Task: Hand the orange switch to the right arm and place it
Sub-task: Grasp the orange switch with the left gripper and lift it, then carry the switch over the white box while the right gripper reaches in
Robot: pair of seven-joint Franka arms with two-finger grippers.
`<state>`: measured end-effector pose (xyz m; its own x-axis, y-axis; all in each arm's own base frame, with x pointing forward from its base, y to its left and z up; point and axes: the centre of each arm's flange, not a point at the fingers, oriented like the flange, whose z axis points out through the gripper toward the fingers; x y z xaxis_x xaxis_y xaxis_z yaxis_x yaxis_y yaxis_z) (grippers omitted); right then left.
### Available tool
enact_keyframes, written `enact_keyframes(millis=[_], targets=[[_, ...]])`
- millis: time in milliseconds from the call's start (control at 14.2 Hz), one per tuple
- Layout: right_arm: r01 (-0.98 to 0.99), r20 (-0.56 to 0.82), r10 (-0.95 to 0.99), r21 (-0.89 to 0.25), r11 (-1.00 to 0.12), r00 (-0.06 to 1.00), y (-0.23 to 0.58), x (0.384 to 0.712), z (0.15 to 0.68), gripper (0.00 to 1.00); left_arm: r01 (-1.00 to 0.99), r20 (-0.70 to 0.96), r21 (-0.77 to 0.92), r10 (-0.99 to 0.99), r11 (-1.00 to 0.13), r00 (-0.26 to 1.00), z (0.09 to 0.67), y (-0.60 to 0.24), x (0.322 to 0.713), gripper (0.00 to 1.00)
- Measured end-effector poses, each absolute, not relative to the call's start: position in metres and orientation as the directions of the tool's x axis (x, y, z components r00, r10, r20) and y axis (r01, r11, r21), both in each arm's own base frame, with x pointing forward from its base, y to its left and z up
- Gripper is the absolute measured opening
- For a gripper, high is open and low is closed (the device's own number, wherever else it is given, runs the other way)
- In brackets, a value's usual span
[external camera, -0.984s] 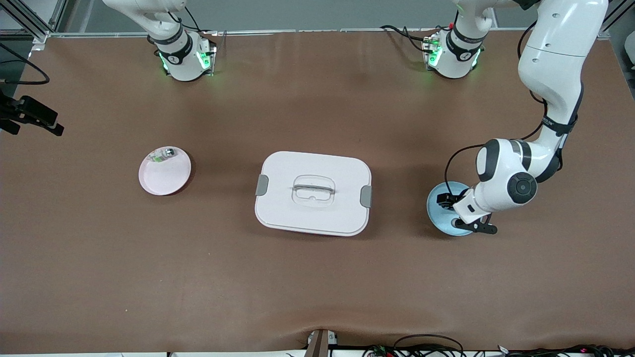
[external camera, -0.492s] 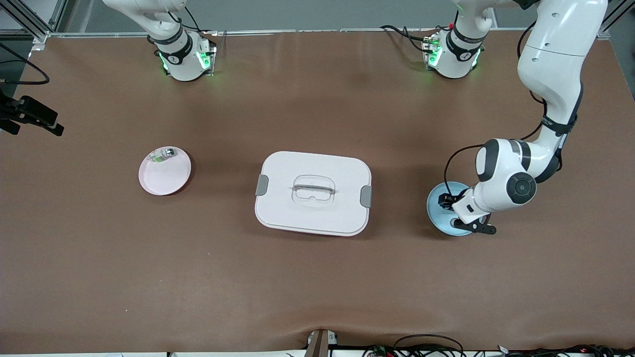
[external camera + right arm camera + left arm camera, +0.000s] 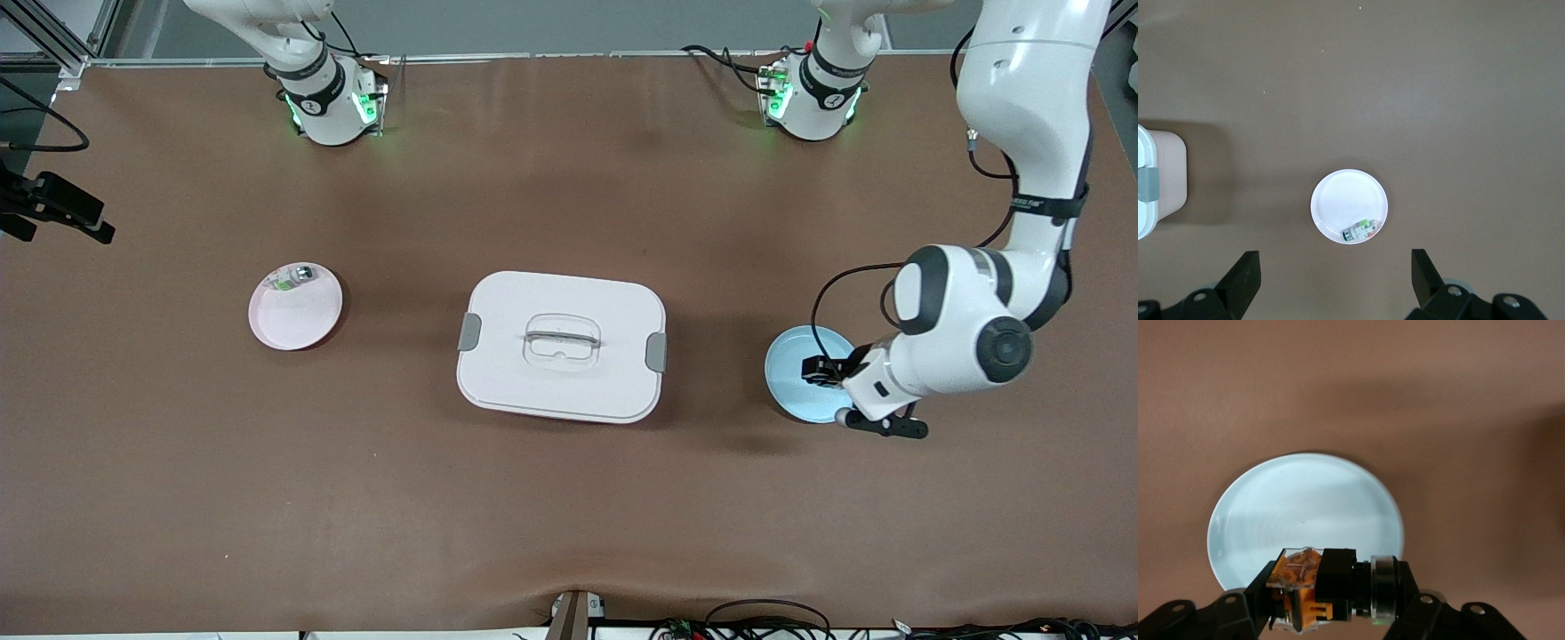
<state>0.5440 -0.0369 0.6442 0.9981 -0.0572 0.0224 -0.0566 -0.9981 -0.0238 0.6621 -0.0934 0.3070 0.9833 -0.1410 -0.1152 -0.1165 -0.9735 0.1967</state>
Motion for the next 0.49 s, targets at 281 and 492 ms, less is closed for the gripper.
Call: enact_keyframes(millis=[281, 492], targets=[[-0.028, 0.008, -0.028, -0.024, -0.999, 1.0, -0.021, 0.55, 0.636, 1.0, 0.02, -0.121, 0.312, -0.019, -0.95, 0.992, 0.355, -0.129, 0.674, 0.73], [-0.021, -0.001, -0.021, -0.024, -0.999, 1.0, -0.002, 0.553, 0.631, 1.0, 0.191, -0.178, 0.358, 0.134, -0.914, 0.975, 0.388, -0.184, 0.671, 0.73]])
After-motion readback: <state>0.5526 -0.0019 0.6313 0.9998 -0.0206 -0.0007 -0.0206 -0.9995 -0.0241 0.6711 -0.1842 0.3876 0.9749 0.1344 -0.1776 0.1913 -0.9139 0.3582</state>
